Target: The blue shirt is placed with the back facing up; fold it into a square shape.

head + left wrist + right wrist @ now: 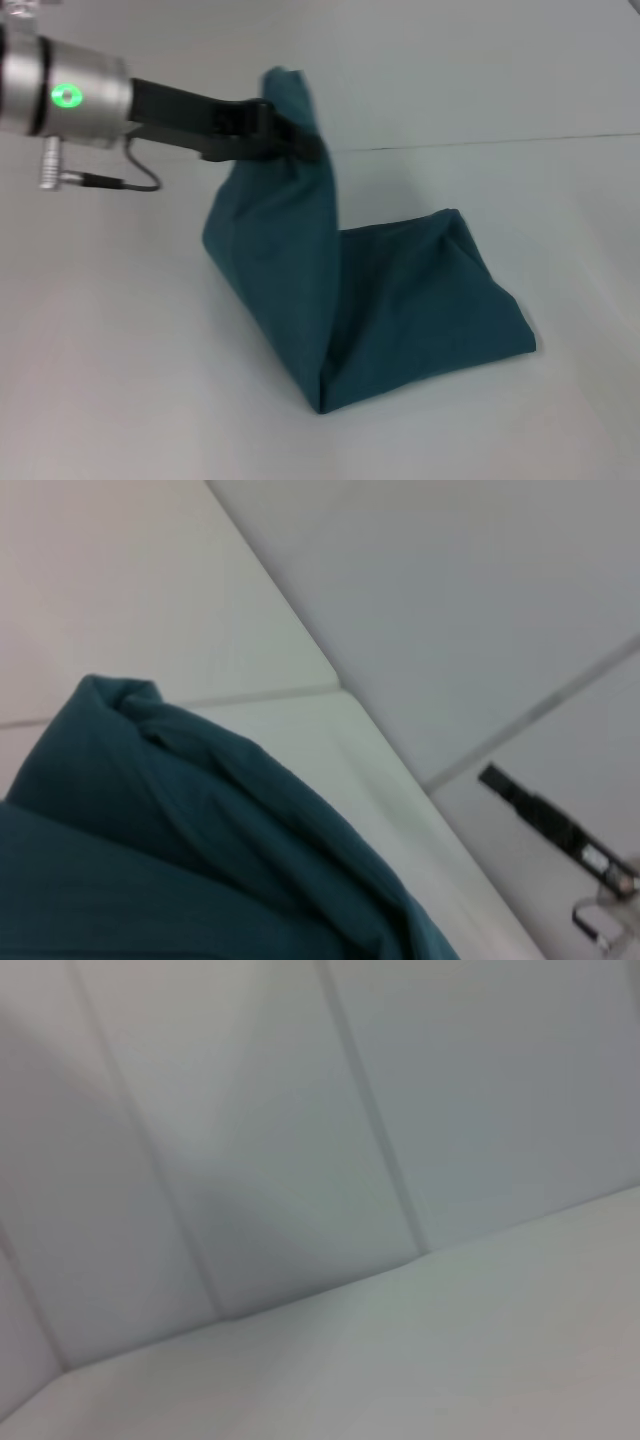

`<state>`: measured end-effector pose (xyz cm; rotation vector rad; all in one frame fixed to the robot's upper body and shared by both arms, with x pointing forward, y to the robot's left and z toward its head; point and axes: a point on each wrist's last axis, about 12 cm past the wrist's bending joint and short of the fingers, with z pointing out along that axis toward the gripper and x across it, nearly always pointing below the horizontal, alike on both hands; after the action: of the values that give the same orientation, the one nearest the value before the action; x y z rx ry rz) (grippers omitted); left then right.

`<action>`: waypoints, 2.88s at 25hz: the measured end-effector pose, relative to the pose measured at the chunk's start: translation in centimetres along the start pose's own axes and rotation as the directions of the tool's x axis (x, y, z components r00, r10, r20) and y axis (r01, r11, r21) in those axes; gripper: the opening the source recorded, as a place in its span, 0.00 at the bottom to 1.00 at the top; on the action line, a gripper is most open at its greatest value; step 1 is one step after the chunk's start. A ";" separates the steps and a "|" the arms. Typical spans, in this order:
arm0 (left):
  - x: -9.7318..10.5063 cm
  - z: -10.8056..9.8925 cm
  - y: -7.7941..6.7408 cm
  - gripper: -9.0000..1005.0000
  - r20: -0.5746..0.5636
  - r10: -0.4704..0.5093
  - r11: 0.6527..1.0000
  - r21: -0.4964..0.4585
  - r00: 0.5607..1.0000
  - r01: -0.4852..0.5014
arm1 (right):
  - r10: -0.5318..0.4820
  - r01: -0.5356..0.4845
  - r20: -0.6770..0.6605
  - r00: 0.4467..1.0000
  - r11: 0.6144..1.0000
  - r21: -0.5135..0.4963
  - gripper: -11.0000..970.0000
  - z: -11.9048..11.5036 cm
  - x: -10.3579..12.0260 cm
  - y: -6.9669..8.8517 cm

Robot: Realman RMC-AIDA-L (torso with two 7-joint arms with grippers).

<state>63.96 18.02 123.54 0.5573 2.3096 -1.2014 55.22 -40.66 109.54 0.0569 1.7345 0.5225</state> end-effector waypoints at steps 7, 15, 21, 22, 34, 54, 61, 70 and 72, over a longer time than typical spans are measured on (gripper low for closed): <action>0.4 8.1 -4.8 0.17 -0.109 0.157 0.988 0.028 0.982 -0.154 | 0.027 -0.030 0.051 0.998 0.998 0.059 0.06 -3.5 -0.2 -2.0; 5.6 18.3 -5.5 0.19 -0.156 0.230 0.964 -0.097 0.961 -0.247 | 0.028 -0.030 0.054 0.998 0.999 0.039 0.07 -2.8 -0.3 -1.5; 6.8 18.8 -6.6 0.21 -0.080 0.257 0.965 -0.033 0.963 -0.261 | 0.017 -0.018 0.044 0.999 0.999 0.030 0.08 -2.3 -0.4 -1.3; 6.7 18.7 -6.8 0.22 -0.070 0.263 0.964 -0.021 0.962 -0.265 | 0.013 -0.014 0.040 0.999 1.000 0.028 0.08 -2.2 -0.4 -1.3; 5.7 16.2 -6.2 0.49 0.029 0.266 0.963 0.031 0.964 -0.267 | -0.038 0.038 0.009 0.999 0.998 -0.054 0.09 -1.8 -0.9 -0.3; 14.0 -1.8 5.3 0.96 0.264 0.308 0.929 0.124 0.914 -0.349 | -0.354 0.202 -0.534 0.768 0.925 -0.322 0.31 4.4 -12.1 13.4; 16.9 -3.8 5.8 0.96 0.138 0.351 0.911 0.178 0.926 -0.371 | -0.404 0.350 -0.762 0.506 0.904 -0.247 0.61 8.4 -11.3 18.9; 18.3 -3.3 6.1 0.96 0.086 0.360 0.914 0.170 0.929 -0.369 | -0.408 0.445 -0.810 0.422 0.871 -0.207 0.64 12.1 -7.3 22.0; 18.3 -3.3 6.2 0.96 0.086 0.360 0.914 0.167 0.929 -0.369 | -0.406 0.459 -0.814 0.416 0.866 -0.197 0.65 12.7 -6.1 22.1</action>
<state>51.85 26.57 110.66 0.9622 1.9474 -1.2267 63.31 -18.85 121.66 -0.7293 2.6009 0.0629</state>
